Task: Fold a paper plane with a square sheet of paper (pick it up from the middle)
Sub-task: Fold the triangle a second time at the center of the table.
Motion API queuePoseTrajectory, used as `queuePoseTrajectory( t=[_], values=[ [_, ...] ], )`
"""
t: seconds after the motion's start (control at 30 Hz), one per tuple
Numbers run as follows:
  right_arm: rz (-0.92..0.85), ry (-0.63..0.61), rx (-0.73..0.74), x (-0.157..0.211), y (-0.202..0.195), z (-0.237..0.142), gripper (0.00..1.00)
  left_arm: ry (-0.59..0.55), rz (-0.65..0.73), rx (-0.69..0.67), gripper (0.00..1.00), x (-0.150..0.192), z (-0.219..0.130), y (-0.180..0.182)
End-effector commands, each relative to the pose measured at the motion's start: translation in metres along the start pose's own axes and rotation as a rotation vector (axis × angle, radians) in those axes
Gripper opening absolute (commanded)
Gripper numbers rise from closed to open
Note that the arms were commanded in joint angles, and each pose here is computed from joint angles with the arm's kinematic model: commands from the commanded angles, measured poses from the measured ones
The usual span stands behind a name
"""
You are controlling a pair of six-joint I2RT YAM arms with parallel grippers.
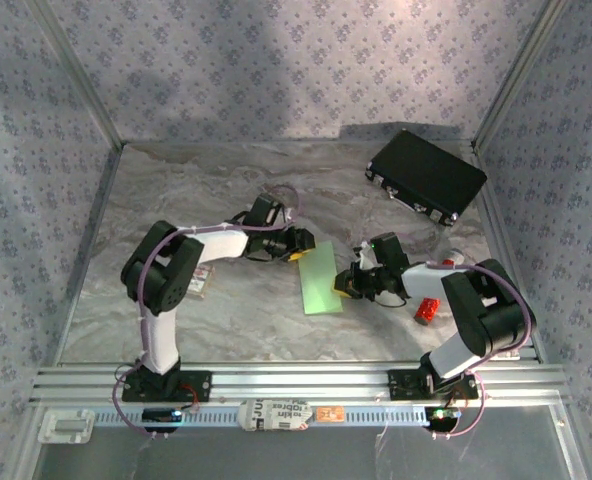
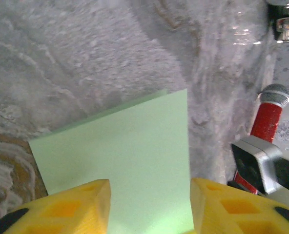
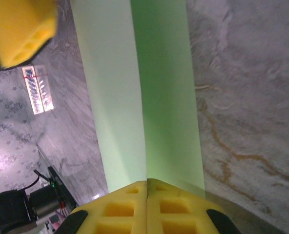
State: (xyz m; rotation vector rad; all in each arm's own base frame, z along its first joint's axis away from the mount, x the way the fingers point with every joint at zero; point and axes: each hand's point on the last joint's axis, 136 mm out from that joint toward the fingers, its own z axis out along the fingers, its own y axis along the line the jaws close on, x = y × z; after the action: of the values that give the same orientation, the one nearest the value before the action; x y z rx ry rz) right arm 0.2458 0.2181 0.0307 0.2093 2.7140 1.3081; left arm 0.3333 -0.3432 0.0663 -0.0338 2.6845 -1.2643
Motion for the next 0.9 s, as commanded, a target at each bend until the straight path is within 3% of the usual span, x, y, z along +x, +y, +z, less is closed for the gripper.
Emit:
queuePoseTrajectory(
  t=[0.0, 0.2, 0.43, 0.6, 0.87],
  values=[
    [0.063, -0.08, 0.013, -0.01, -0.003, 0.002, 0.04, -0.065, 0.07, 0.004, 0.5, -0.006, -0.027, -0.026],
    [0.093, -0.138, 0.018, -0.016, 0.007, 0.006, 0.06, -0.101, 0.101, -0.003, 0.5, 0.001, -0.045, -0.033],
    [0.031, -0.102, 0.002, -0.014, 0.015, 0.001, 0.23, -0.113, 0.16, 0.005, 0.48, 0.015, -0.049, -0.033],
    [0.012, -0.066, -0.007, -0.017, 0.012, 0.002, 0.21, -0.183, 0.267, -0.043, 0.47, 0.025, -0.053, -0.036],
    [0.014, -0.013, -0.042, -0.029, 0.014, 0.003, 0.15, -0.196, 0.529, -0.152, 0.48, 0.071, -0.054, -0.034]
  ],
)
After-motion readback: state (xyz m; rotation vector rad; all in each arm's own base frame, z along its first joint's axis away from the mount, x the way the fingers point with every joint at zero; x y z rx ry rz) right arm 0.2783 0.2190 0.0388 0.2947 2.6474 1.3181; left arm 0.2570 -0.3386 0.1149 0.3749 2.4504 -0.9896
